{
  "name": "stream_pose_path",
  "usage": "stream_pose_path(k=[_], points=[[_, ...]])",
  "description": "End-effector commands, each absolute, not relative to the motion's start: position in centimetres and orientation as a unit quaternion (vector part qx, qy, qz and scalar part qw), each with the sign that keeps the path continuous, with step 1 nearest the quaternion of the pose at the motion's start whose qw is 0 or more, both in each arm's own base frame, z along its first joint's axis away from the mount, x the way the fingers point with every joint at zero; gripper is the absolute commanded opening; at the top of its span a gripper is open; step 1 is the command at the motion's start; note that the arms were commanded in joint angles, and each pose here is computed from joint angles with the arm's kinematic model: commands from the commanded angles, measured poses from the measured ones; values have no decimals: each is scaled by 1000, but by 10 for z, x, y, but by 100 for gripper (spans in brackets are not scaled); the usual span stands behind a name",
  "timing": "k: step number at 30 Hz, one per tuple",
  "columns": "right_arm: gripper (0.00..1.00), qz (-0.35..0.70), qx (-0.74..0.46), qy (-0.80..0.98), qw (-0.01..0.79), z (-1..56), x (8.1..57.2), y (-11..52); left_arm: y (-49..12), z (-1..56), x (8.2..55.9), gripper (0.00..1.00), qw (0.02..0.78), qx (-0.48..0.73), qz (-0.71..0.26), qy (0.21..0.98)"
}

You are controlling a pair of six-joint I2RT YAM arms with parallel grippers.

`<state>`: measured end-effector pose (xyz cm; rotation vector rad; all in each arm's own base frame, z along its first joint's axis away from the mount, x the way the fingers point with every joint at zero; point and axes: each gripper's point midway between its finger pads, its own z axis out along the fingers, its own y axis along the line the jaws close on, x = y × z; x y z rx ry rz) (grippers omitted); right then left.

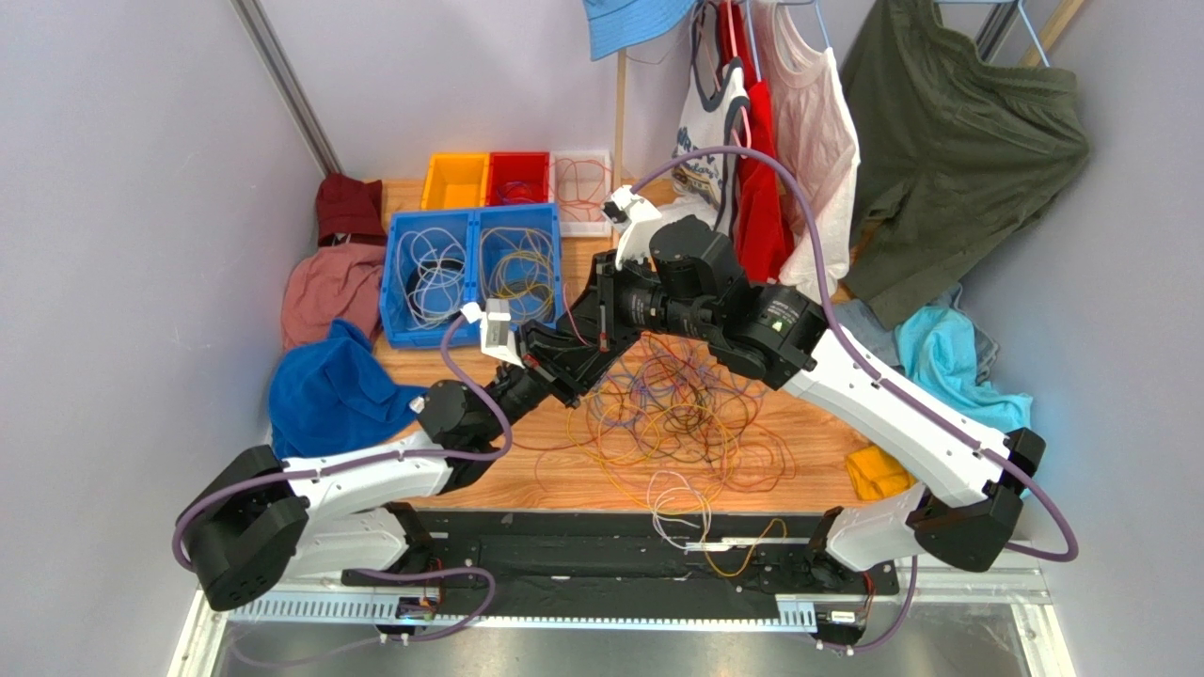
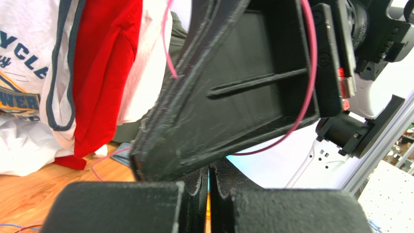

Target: Untangle the cables

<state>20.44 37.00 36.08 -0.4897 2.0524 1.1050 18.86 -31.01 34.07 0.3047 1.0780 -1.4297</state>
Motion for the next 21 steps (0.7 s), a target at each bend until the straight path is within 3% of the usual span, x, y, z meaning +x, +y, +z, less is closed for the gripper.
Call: stream_pose_path(k=[1,9,12,16,18,19,21], points=[[0,452,-195,777,393,385,196,364,-290,387,173,0,645,116,-653,380],[1,424,-200,775,423,387,193,337,-254,343,180,0,667,78,-582,459],[0,411,-201,777,432,385,194,329,-247,311,188,0,649,81,-524,546],[0,408,-202,774,439,392,194,327,-218,298,194,0,639,29,-475,604],[0,402,-204,779,436,389,196,328,-204,286,195,18,632,8,-452,630],[0,398,-205,781,436,388,197,328,-202,284,194,38,630,8,-448,634],[0,389,-204,785,437,385,200,328,-195,279,188,56,624,8,-445,643]])
